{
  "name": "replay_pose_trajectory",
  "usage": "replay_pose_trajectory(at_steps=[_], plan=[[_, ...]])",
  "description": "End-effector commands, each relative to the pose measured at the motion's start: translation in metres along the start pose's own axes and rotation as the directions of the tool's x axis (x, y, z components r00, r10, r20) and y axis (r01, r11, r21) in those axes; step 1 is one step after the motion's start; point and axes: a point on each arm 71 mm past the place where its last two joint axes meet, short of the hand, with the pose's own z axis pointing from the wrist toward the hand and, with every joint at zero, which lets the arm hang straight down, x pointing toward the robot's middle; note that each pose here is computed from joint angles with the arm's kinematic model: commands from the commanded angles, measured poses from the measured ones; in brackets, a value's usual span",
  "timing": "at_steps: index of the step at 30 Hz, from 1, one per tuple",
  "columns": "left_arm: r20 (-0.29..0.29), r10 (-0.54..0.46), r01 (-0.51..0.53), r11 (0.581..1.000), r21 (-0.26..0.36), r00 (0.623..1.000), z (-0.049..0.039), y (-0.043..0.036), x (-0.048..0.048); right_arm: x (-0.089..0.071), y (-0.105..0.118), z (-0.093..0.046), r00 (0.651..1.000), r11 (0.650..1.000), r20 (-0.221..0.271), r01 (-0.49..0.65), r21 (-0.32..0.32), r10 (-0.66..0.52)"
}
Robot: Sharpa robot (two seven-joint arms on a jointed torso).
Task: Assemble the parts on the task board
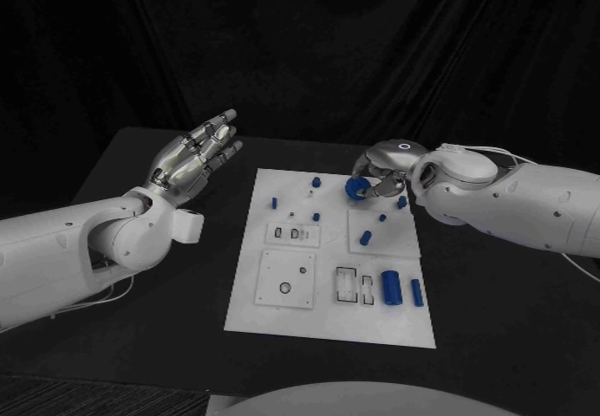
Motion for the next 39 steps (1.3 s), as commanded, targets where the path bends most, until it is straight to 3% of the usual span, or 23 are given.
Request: replay_pose_trajectory(at_steps=[1, 15, 27, 39], plan=[[-0.017, -0.010, 0.011, 0.998, 0.068, 1.000, 0.0014, -0.0053, 0.0026, -0.003, 0.012, 0.006, 1.000, 0.999, 0.015, 0.005, -0.038, -0.004], [-0.024, -0.014, 0.015, 0.998, 0.063, 1.000, 0.0031, -0.0041, 0.0039, -0.005, 0.052, 0.035, 1.000, 0.991, -0.002, 0.001, -0.135, -0.002], [-0.017, -0.009, 0.010, 0.998, 0.061, 1.000, 0.0019, -0.0045, 0.0019, -0.005, 0.066, 0.054, 1.000, 0.988, -0.023, 0.013, -0.152, -0.017], [-0.021, -0.012, 0.013, 0.998, 0.058, 1.000, 0.0027, -0.0040, 0.0033, -0.004, 0.069, 0.063, 0.999, 0.990, -0.038, 0.021, -0.142, -0.027]])
